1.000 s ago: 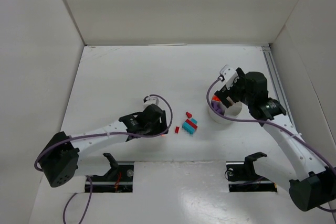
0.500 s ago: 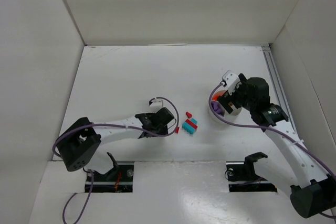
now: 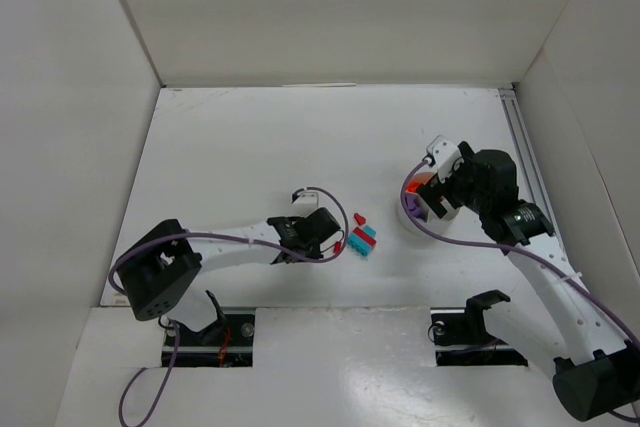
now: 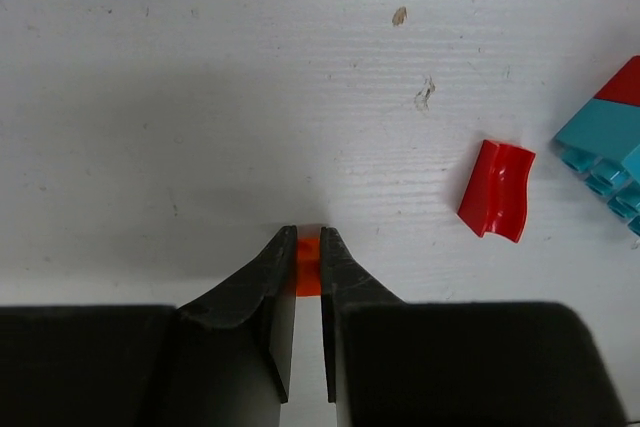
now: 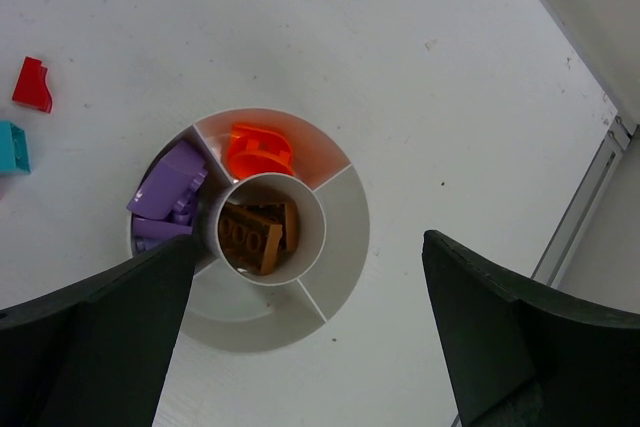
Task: Sort the legos into containers by color
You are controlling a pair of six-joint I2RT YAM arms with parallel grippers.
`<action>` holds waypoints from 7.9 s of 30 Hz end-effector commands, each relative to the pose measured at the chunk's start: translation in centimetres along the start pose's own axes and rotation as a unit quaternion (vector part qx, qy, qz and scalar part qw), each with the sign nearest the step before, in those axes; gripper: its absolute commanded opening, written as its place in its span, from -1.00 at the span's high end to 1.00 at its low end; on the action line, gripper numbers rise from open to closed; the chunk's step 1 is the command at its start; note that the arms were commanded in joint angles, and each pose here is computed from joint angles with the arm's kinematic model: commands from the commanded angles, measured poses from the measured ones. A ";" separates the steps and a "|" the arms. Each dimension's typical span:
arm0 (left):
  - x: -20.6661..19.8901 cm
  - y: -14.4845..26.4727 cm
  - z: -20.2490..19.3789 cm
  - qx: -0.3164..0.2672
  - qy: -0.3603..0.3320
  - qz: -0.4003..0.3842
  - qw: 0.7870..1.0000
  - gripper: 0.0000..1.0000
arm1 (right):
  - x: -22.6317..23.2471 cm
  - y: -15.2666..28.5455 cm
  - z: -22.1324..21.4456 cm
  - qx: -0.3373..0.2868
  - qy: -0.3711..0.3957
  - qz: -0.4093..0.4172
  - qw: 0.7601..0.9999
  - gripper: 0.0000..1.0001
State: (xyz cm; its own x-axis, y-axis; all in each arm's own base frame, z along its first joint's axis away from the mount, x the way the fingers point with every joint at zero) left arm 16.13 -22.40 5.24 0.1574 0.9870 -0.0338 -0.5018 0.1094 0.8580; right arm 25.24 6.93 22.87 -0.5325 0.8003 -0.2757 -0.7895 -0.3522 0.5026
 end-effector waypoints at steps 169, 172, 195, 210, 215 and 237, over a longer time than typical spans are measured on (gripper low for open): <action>-3.1 6.0 6.3 -0.150 -0.068 -0.231 0.959 -1.00 | 1.9 0.4 -5.2 0.064 -0.109 0.011 0.992 0.57; -4.3 5.6 6.3 -0.155 -0.102 -0.215 0.959 -1.00 | 1.9 -0.4 -4.2 0.033 -0.092 0.023 0.995 0.55; -8.8 4.8 9.1 -0.173 -0.140 -0.207 0.953 -1.00 | 1.4 0.2 -4.4 0.029 -0.062 0.015 0.998 -0.20; -10.0 -0.7 12.1 -0.062 -0.009 -0.145 0.987 -0.39 | -1.9 6.8 -3.0 -0.011 -0.087 -0.146 0.985 -1.00; -10.7 -1.4 12.1 -0.035 0.013 -0.119 0.992 -0.12 | -2.4 7.6 -3.2 -0.011 -0.095 -0.174 0.980 -1.00; -12.2 -5.9 10.2 0.018 0.016 0.003 1.000 0.11 | -2.7 7.8 -3.0 -0.013 -0.096 -0.182 0.979 -1.00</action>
State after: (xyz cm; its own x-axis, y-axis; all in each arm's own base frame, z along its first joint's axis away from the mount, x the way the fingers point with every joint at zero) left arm 25.86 -36.62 6.22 0.1501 0.9855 -0.0788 -0.4802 0.1424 0.8655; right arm 19.41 0.72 23.00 -0.1868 0.9397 -0.2863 -0.8991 -0.0461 0.4354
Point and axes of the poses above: each gripper's point midway between its finger pads, its own y axis back along the fingers, its own x axis along the line the jaws close on, z = x × y, the point moved 4 cm from there along y, back along the fingers, and after that the axes turned 9 degrees about -y, right-handed, at the moved point
